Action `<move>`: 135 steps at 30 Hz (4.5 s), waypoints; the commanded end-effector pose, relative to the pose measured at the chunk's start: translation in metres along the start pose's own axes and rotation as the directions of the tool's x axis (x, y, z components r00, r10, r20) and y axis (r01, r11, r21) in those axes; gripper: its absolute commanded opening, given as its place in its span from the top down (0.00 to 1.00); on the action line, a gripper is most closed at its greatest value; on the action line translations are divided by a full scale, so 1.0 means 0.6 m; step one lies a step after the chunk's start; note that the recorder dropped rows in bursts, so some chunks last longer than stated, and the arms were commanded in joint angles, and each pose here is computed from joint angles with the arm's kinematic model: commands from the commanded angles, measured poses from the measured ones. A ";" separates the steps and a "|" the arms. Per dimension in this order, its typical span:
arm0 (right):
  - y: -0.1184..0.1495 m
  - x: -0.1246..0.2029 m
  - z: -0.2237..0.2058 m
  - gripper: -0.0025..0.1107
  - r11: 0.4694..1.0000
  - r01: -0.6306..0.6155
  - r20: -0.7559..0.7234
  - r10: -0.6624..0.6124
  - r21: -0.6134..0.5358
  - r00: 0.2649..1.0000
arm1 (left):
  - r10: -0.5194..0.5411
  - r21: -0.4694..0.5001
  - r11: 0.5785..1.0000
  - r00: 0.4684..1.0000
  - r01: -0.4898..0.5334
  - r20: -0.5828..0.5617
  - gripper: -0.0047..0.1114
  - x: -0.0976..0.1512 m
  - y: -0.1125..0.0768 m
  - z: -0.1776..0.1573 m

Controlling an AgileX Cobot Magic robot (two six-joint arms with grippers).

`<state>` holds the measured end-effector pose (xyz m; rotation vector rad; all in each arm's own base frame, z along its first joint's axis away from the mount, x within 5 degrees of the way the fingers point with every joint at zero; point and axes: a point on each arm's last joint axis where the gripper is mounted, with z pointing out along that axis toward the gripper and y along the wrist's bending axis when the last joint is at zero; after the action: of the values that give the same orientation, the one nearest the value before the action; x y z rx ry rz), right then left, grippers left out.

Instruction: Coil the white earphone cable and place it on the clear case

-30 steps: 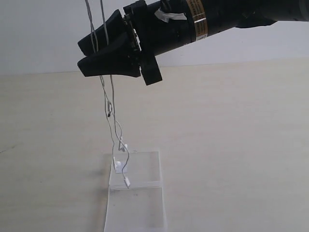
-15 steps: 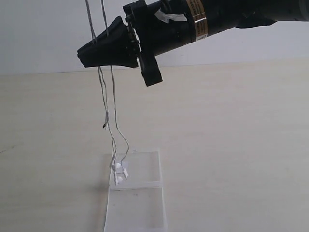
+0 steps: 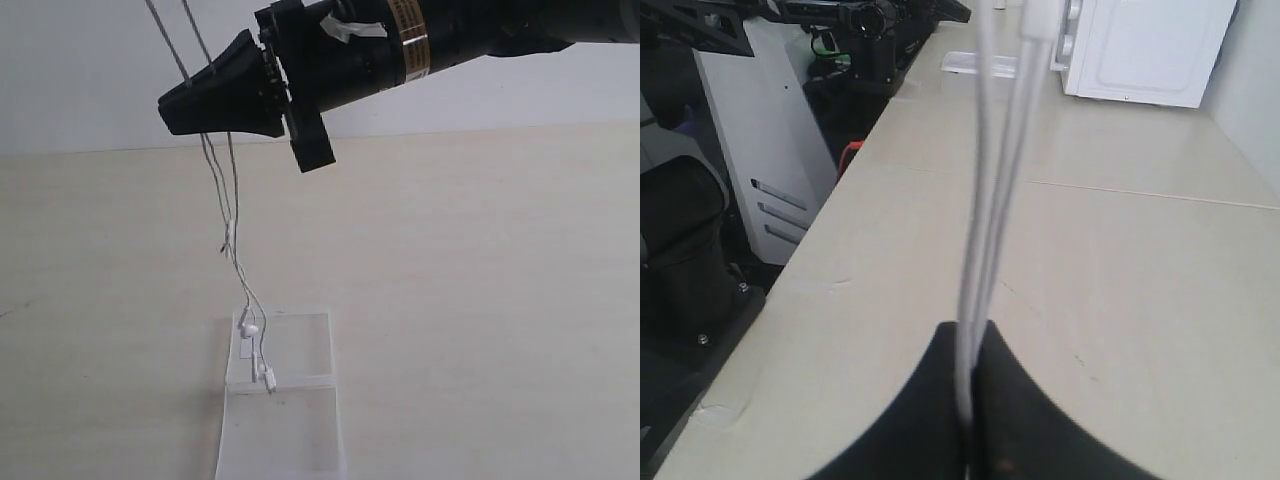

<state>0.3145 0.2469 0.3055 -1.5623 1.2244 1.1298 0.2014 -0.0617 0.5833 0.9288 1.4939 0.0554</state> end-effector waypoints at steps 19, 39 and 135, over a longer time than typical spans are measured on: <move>0.013 -0.038 -0.014 0.98 0.999 -0.029 0.018 0.029 0.016 0.999 | -0.119 -0.134 0.988 0.951 0.083 -0.287 0.96 0.035 0.006 -0.044; 0.051 -0.136 -0.061 0.98 0.982 -0.040 0.061 0.029 0.184 0.998 | -0.292 -0.263 0.943 0.884 0.203 -0.365 0.96 0.069 0.007 -0.043; 0.057 -0.162 -0.078 0.98 0.909 -0.334 0.154 0.304 0.249 0.940 | -0.505 -0.049 0.846 0.768 0.531 -0.393 0.40 0.188 -0.158 -0.065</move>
<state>0.2730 0.2177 0.4073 -1.1749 1.4719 1.1399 0.1357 -0.0404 0.4442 0.5518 2.1373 -0.1985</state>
